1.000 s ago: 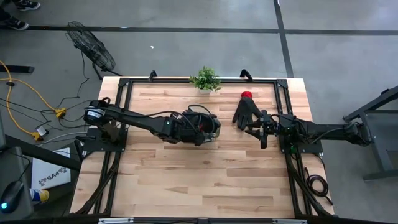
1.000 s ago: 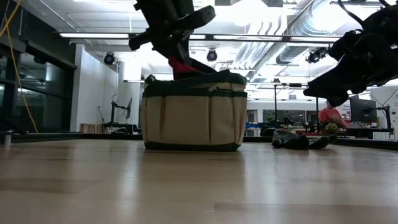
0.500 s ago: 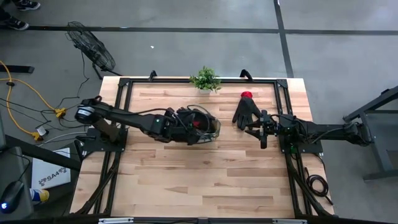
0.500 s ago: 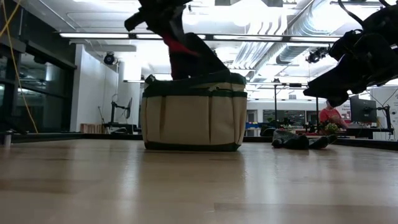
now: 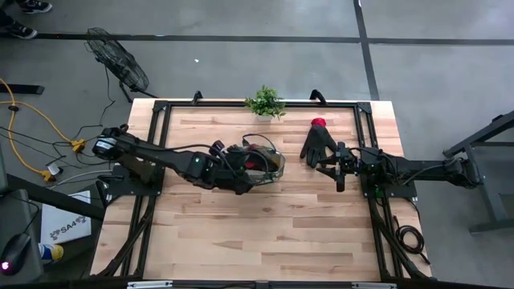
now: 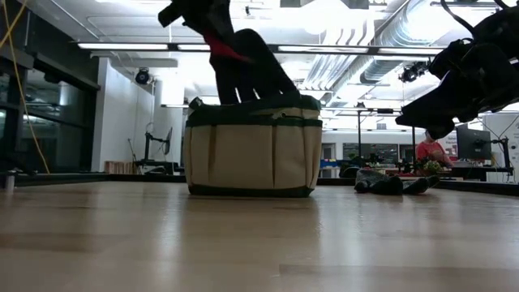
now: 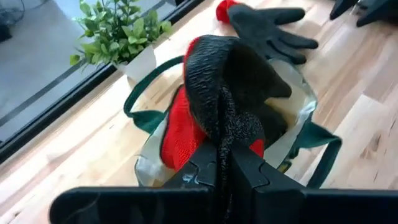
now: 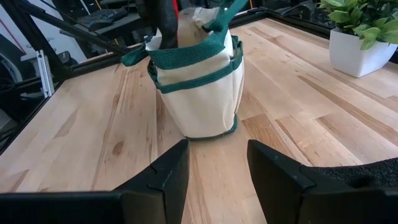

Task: Pick & Place Garden tools in Gardening bag
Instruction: Put the red glove into the gardening bag

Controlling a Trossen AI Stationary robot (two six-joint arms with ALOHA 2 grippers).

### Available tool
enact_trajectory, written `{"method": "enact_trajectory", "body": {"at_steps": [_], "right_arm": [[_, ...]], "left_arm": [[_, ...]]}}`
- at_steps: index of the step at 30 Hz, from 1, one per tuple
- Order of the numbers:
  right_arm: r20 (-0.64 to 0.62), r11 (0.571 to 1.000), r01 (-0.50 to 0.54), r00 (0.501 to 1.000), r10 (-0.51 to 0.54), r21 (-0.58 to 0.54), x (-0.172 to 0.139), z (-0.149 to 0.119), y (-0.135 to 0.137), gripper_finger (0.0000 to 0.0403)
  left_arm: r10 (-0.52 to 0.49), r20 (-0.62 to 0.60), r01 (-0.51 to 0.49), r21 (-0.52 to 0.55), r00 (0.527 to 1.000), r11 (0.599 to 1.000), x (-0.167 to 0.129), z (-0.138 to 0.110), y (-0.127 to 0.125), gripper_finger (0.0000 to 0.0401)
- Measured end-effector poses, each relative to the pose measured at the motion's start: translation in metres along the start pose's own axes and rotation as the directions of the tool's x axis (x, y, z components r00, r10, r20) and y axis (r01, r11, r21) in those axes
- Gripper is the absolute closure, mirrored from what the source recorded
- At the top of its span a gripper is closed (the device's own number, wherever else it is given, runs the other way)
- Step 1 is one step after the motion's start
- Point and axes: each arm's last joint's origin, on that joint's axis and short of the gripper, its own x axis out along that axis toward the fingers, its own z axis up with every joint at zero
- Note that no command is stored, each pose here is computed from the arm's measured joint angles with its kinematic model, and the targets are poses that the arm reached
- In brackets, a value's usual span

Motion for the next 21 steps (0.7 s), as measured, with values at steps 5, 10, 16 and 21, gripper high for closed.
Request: {"method": "enact_trajectory", "body": {"at_steps": [5, 10, 16, 21], "right_arm": [[0.0, 1.0, 0.0, 1.0, 0.0, 0.0, 0.0, 0.0, 0.0, 0.0249], [0.0, 1.0, 0.0, 1.0, 0.0, 0.0, 0.0, 0.0, 0.0, 0.0249], [0.0, 1.0, -0.001, 1.0, 0.001, 0.0, 0.0, 0.0, 0.0, 0.0249], [0.0, 1.0, -0.001, 1.0, 0.001, 0.0, 0.0, 0.0, 0.0, 0.0249]], "left_arm": [[-0.012, -0.036, 0.013, 0.004, 0.999, 1.0, 0.001, -0.002, 0.001, 0.0395], [-0.009, -0.054, 0.006, -0.06, 0.999, 0.998, 0.007, 0.002, 0.006, 0.0395], [-0.022, -0.092, 0.001, -0.215, 0.995, 0.977, 0.016, 0.007, 0.012, 0.0395], [-0.046, -0.124, 0.011, -0.275, 0.991, 0.961, 0.023, 0.01, 0.015, 0.0395]]}}
